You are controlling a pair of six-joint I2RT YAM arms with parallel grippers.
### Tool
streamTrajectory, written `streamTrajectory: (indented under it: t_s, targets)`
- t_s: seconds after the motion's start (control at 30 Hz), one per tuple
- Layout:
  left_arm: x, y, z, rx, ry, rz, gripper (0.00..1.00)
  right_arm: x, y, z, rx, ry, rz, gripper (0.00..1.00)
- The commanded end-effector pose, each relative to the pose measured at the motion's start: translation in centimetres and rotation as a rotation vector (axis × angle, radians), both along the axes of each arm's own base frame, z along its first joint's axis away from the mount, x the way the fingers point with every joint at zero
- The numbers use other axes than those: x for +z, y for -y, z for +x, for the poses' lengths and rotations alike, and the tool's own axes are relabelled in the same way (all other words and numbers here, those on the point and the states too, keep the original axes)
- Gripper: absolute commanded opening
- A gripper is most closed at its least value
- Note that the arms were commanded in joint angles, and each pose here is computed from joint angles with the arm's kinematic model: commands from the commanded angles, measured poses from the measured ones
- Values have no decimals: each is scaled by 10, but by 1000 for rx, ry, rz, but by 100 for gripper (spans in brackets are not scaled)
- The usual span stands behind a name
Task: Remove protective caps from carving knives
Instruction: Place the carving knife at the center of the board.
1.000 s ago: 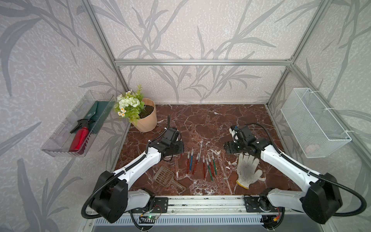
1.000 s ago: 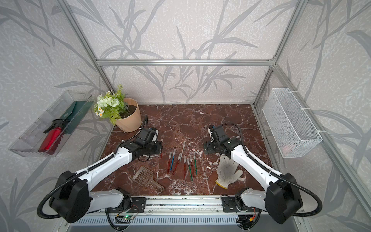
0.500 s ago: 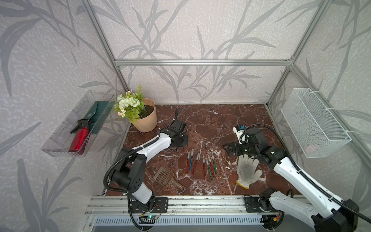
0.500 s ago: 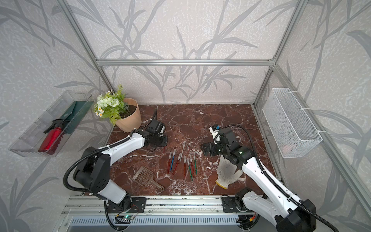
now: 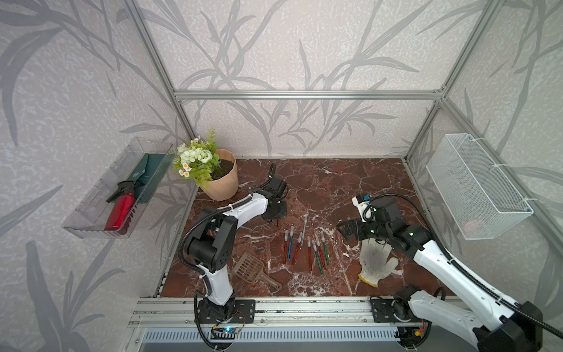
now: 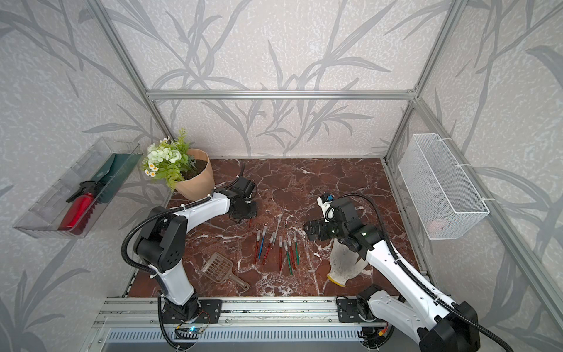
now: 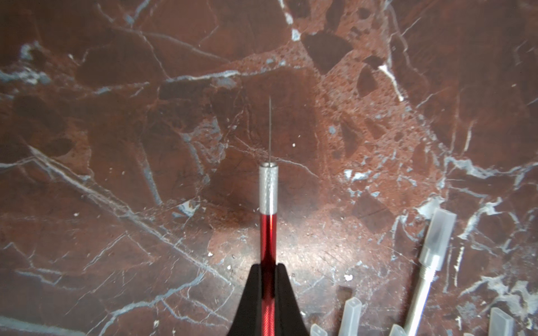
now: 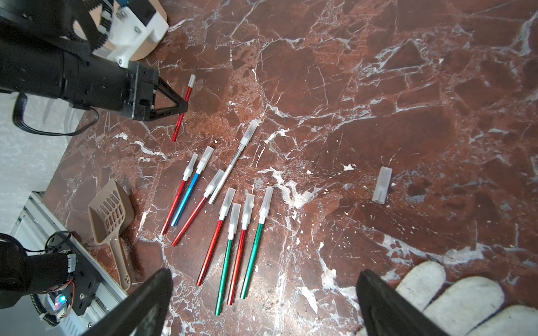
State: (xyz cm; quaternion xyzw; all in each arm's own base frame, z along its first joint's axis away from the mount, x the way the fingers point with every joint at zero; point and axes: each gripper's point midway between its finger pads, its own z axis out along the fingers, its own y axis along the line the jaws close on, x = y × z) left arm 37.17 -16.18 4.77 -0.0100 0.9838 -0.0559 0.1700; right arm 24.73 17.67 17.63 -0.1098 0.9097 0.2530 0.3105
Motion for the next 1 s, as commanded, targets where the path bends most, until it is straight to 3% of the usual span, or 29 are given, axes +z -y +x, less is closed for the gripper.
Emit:
streamTrajectory:
  t_s: [0.0, 0.17, 0.97]
  targets:
    - [-1, -7, 2, 11, -18, 35, 7, 11, -5, 0, -14, 17, 59, 99]
    - [-8, -9, 1, 12, -34, 45, 7, 18, -7, -1, 41, 108, 62, 99]
    - [-25, -7, 1, 27, -70, 24, 10, 23, -14, -5, 63, 88, 103, 99]
